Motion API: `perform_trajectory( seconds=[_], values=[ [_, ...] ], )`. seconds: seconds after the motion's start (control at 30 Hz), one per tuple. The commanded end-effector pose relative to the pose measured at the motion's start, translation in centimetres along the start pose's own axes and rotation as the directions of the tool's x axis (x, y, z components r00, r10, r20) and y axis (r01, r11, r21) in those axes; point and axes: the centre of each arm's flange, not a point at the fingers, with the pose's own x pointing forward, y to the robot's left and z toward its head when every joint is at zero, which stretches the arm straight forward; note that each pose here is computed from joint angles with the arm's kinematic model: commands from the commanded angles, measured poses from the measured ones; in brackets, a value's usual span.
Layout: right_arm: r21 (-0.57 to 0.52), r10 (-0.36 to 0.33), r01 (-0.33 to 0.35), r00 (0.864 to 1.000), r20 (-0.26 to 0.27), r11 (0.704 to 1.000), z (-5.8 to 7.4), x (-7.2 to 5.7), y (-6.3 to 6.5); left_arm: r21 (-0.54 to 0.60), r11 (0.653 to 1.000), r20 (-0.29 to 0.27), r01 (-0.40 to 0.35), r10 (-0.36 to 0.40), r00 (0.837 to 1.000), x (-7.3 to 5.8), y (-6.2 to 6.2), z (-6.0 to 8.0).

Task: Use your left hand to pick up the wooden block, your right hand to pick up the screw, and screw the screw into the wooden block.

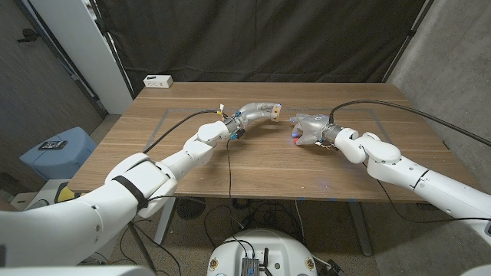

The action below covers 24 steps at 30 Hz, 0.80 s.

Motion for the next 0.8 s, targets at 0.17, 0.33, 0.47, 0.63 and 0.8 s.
perform_trajectory(
  seconds=[0.17,0.33,0.47,0.63,0.8],
  values=[
    [0.005,0.001,-0.001,1.0,-0.008,1.0,-0.26,-0.17,0.46,-0.006,1.0,-0.002,0.004,-0.004,1.0,0.28,-0.03,0.0],
    [0.008,0.004,-0.004,1.0,-0.01,1.0,-0.31,-0.21,0.57,-0.01,1.0,-0.004,0.006,-0.006,1.0,0.34,-0.1,-0.02],
    [0.008,0.001,-0.001,1.0,-0.011,1.0,-0.32,-0.27,0.59,-0.011,1.0,-0.004,0.006,-0.006,1.0,0.45,-0.17,0.0],
    [0.009,0.0,0.0,1.0,-0.013,1.0,-0.31,-0.26,0.62,-0.013,1.0,-0.004,0.008,-0.008,1.0,0.55,-0.26,0.03],
    [0.012,-0.002,0.003,1.0,-0.015,1.0,-0.25,-0.19,0.67,-0.015,1.0,-0.005,0.01,-0.01,1.0,0.6,-0.35,0.01]
  ],
)
